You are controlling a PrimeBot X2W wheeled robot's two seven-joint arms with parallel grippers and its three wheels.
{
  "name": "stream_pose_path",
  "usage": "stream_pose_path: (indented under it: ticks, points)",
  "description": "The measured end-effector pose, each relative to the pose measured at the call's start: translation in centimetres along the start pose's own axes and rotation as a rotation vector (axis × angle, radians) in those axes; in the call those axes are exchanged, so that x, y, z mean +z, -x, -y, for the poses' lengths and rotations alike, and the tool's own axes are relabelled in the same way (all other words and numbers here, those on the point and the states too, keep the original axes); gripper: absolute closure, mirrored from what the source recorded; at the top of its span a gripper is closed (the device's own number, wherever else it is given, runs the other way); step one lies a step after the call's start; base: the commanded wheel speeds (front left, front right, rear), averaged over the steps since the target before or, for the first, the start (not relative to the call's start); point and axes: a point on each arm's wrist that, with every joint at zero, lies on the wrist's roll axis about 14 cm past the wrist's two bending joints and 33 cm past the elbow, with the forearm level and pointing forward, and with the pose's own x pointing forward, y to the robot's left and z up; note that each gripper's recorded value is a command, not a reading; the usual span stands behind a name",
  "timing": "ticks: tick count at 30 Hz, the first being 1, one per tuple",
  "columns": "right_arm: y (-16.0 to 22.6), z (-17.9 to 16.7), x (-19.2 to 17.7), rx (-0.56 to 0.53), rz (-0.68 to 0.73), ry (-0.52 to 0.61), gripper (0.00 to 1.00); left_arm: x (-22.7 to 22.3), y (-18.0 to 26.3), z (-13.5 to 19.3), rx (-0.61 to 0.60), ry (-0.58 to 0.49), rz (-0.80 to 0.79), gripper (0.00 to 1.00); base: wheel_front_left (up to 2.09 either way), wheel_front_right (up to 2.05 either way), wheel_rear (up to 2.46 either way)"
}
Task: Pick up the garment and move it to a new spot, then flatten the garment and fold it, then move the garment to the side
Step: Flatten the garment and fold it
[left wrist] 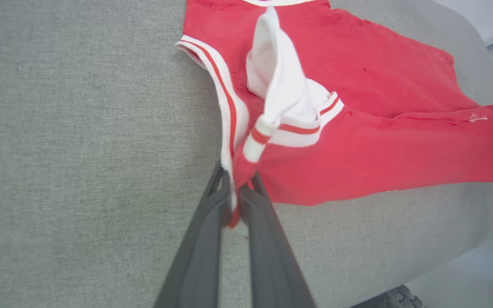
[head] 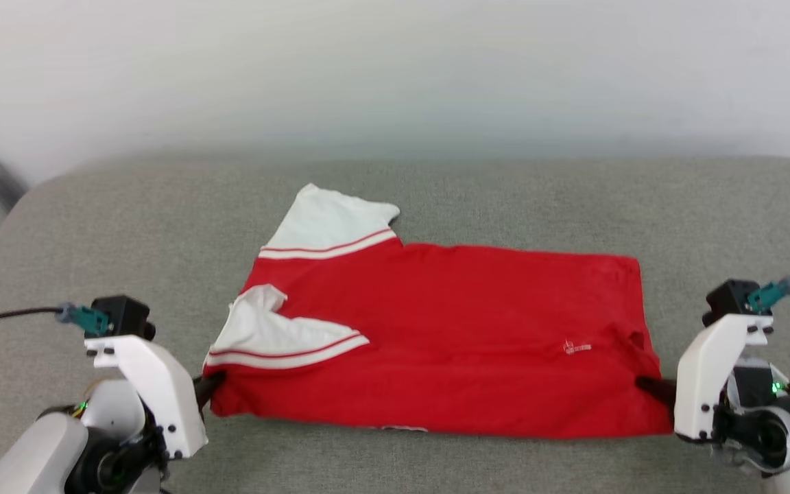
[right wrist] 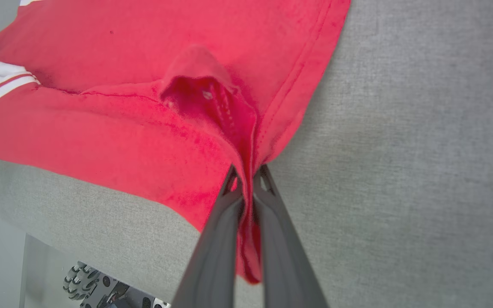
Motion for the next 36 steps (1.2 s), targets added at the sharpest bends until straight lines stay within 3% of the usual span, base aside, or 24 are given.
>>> stream_pose_path:
  ticks: [6,7,8,9,10,15,25,31,36]
  points:
    - [0.7,0.3,-2.8,-0.011,-0.036,-0.03,1.0,-3.6,1.1,-1.1,0.041,0.058,-0.077,1.0,0.0,0.0,0.0]
    - [0.5,0.3,-3.2,-0.014,-0.035,-0.036,0.89,-4.4,0.9,-0.9,0.034,0.077,-0.097,1.0,0.0,0.0,0.0]
    - [0.3,0.4,-3.4,-0.017,-0.029,-0.042,0.28,-5.0,0.6,-0.8,0.032,0.089,-0.105,1.0,0.0,0.0,0.0]
    - [0.2,0.5,-3.5,-0.018,-0.02,-0.05,0.0,-5.2,0.4,-0.8,0.036,0.098,-0.102,0.56,0.0,0.0,0.0]
    - [0.1,0.6,-3.6,-0.026,-0.011,-0.044,0.0,-5.3,0.1,-0.8,0.037,0.103,-0.101,0.0,0.0,0.0,0.0]
    - [0.3,0.5,-1.5,-0.032,0.155,0.0,0.0,-3.8,-0.8,-0.8,0.036,0.083,-0.033,0.0,0.0,0.0,0.0]
    - [5.0,2.1,5.6,-0.145,0.613,0.125,0.0,7.0,-1.2,0.5,0.054,-0.063,0.337,0.0,0.0,0.0,0.0]
    - [5.7,1.4,8.6,-0.156,0.761,0.16,0.0,13.4,-3.5,1.0,0.047,-0.088,0.481,0.0,0.0,0.0,0.0]
    - [4.7,1.1,10.2,-0.149,0.818,0.159,0.0,16.6,-7.9,1.3,0.026,-0.117,0.472,0.0,0.0,0.0,0.0]
